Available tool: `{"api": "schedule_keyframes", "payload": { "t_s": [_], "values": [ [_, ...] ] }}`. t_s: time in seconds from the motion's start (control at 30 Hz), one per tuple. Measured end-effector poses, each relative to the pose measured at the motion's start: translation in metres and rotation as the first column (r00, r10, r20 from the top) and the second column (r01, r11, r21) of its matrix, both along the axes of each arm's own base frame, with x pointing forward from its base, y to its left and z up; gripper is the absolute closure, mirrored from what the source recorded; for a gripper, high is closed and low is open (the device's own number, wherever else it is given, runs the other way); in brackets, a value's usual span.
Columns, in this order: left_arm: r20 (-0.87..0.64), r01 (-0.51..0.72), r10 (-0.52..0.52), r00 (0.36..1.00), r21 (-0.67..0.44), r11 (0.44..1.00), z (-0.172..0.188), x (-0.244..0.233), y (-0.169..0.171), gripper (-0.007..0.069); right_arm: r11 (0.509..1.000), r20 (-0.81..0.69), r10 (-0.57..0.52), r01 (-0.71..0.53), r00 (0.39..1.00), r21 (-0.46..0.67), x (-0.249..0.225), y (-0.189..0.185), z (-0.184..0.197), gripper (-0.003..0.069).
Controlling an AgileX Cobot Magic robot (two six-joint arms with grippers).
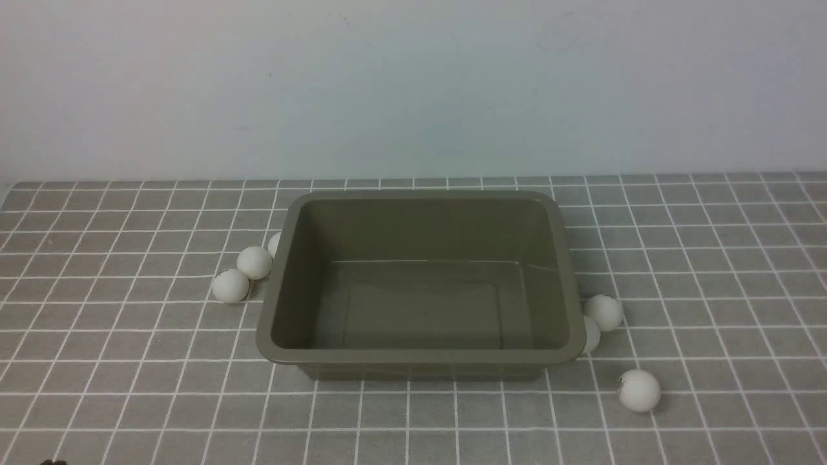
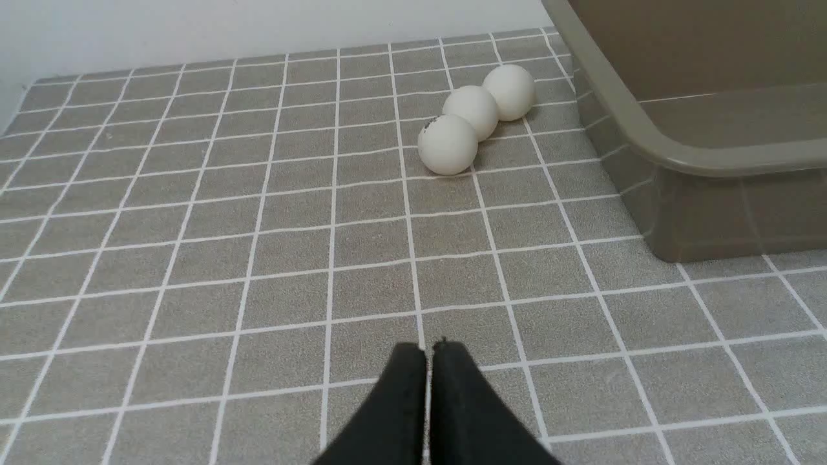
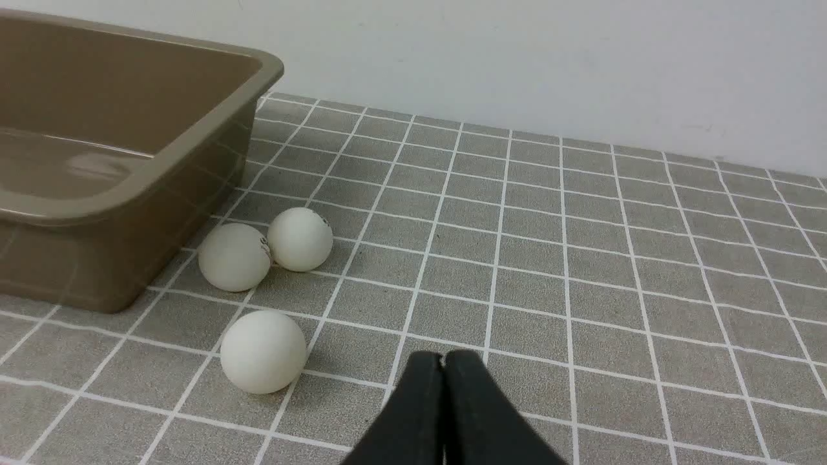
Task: Put the table tennis balls into the box on the grey coffee tablecloth.
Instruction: 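Reach for and grasp a ping pong ball on the table beside the basket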
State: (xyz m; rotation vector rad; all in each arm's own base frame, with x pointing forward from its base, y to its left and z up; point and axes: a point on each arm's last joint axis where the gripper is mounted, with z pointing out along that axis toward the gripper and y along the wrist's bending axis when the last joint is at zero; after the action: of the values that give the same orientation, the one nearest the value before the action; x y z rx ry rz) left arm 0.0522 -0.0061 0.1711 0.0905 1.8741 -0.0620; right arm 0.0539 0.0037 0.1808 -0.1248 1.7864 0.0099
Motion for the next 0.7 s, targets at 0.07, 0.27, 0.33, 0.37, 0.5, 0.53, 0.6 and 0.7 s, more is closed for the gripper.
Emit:
{"api": "schedule_keyframes", "payload": {
  "t_s": [0.07,0.27,0.33,0.37,0.5,0.53,0.6,0.7],
  "values": [
    [0.0,0.0,0.0,1.0,0.0,1.0,0.0,0.0,0.0,0.063,1.0,0.0,0.0,0.0,1.0,0.0,0.0,0.0,0.0,0.0669],
    [0.0,0.0,0.0,1.0,0.0,1.0,0.0,0.0,0.0,0.063,1.0,0.0,0.0,0.0,1.0,0.0,0.0,0.0,0.0,0.0669],
    [0.0,0.0,0.0,1.0,0.0,1.0,0.0,0.0,0.0,0.063,1.0,0.0,0.0,0.0,1.0,0.0,0.0,0.0,0.0,0.0669],
    [0.0,0.0,0.0,1.0,0.0,1.0,0.0,0.0,0.0,0.063,1.0,0.0,0.0,0.0,1.0,0.0,0.0,0.0,0.0,0.0669],
    [0.0,0.0,0.0,1.0,0.0,1.0,0.0,0.0,0.0,0.063,1.0,0.0,0.0,0.0,1.0,0.0,0.0,0.0,0.0,0.0669],
    [0.0,0.0,0.0,1.0,0.0,1.0,0.0,0.0,0.0,0.063,1.0,0.0,0.0,0.0,1.0,0.0,0.0,0.0,0.0,0.0669],
    [0.0,0.0,0.0,1.0,0.0,1.0,0.0,0.0,0.0,0.063,1.0,0.0,0.0,0.0,1.0,0.0,0.0,0.0,0.0,0.0669],
    [0.0,0.0,0.0,1.0,0.007,1.0,0.0,0.0,0.0002,0.063,1.0,0.0,0.0,0.0,1.0,0.0,0.0,0.0,0.0,0.0669]
  ]
}}
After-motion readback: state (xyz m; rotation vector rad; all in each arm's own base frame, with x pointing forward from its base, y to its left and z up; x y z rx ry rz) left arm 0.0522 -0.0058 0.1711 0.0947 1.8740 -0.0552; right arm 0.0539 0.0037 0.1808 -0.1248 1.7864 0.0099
